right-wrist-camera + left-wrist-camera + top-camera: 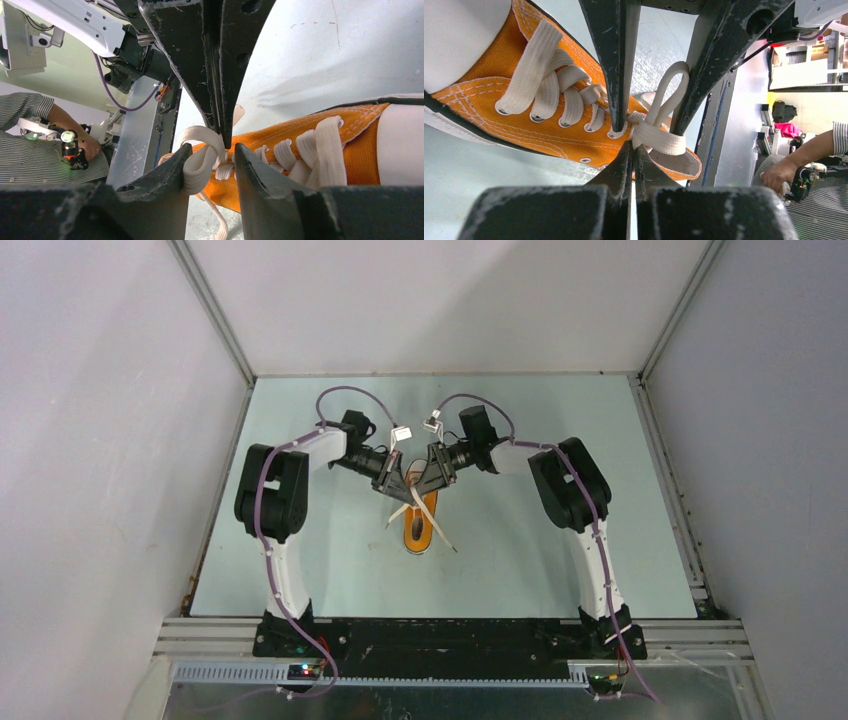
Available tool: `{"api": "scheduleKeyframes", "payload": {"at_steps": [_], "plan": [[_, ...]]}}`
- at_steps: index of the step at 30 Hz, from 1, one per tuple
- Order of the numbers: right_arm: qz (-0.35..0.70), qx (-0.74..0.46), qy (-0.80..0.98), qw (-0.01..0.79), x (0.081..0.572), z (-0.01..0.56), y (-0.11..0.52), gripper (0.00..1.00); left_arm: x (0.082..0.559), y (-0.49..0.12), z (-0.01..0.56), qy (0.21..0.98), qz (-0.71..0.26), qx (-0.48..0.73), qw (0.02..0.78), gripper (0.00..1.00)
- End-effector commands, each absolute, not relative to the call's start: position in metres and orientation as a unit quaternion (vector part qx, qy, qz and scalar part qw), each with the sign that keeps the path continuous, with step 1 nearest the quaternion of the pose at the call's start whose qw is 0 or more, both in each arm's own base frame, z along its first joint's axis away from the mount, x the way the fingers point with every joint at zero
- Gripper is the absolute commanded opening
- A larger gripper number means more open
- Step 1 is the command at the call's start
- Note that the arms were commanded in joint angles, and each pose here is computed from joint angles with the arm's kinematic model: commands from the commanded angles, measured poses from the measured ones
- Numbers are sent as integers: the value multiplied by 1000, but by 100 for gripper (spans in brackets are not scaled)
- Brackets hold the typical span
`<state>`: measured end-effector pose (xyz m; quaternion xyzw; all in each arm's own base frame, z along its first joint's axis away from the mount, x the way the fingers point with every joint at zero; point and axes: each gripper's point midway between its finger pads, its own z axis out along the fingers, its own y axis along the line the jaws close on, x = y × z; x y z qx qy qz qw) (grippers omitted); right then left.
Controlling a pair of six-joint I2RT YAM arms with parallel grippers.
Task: Tie the shoes
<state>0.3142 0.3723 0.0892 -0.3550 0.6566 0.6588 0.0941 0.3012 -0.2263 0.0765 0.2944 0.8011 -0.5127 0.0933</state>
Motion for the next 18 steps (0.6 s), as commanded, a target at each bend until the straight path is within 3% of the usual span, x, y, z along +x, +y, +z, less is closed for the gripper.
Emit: {"api": "scheduleKeyframes", "payload": {"at_steps": [1,12,18], "plan": [[655,-377,642,125,318,115,371,39,313,-226,101,789,-515,306,135,0],[633,-381,661,129,318,107,377,32,308,-226,105,785,-527,299,132,1],[625,-376,671,135,321,106,378,11,305,-224,103,789,-521,301,128,2]]}}
